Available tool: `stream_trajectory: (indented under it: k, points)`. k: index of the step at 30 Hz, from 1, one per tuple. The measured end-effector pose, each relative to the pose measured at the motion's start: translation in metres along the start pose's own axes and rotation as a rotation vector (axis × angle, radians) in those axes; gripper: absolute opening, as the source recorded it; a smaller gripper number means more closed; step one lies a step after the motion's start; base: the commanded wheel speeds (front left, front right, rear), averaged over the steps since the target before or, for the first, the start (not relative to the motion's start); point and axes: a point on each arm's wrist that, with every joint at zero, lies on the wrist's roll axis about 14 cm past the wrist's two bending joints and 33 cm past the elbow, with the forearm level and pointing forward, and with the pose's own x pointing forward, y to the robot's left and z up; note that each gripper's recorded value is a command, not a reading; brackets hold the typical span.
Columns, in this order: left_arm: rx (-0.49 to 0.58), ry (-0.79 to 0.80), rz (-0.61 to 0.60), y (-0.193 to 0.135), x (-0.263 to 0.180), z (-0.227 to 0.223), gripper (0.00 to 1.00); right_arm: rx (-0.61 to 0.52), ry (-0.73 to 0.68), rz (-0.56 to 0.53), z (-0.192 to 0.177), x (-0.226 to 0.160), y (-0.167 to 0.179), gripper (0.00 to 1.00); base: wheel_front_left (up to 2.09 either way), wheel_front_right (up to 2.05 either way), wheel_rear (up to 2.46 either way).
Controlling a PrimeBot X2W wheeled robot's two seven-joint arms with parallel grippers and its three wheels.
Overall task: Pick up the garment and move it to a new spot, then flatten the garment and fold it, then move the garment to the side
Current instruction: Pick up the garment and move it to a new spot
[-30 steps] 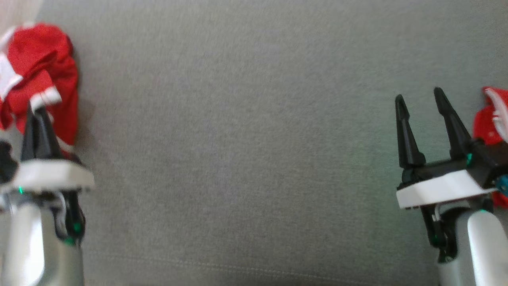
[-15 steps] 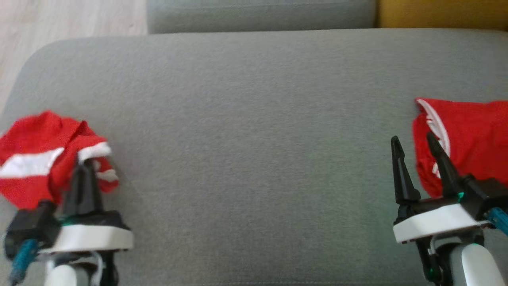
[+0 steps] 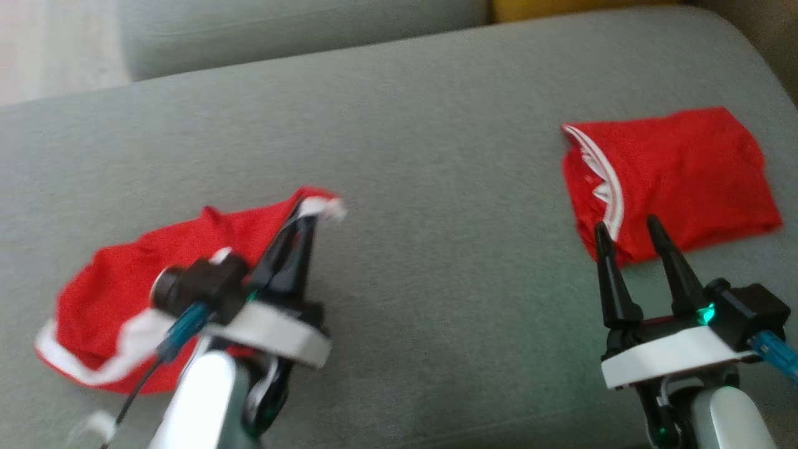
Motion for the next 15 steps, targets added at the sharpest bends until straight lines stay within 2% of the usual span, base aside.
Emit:
stream_trajectory:
  k: [1, 8, 15]
  points:
    - [0.0, 0.0, 0.0, 0.0, 0.0, 0.0, 0.0, 0.0, 0.0, 0.0, 0.0, 0.0, 0.0, 1.0, 0.0, 0.0, 0.0]
    - [-0.015, 0.017, -0.245, -0.06, 0.053, -0.018, 0.0, 0.019, 0.027, -0.076, -0.012, -0.002, -0.023, 1.0, 0.0, 0.0, 0.0]
    - [-0.025, 0.266, -0.372, -0.087, 0.06, -0.101, 0.0, 0.024, 0.063, -0.13, -0.029, 0.003, -0.04, 1.0, 0.0, 0.0, 0.0]
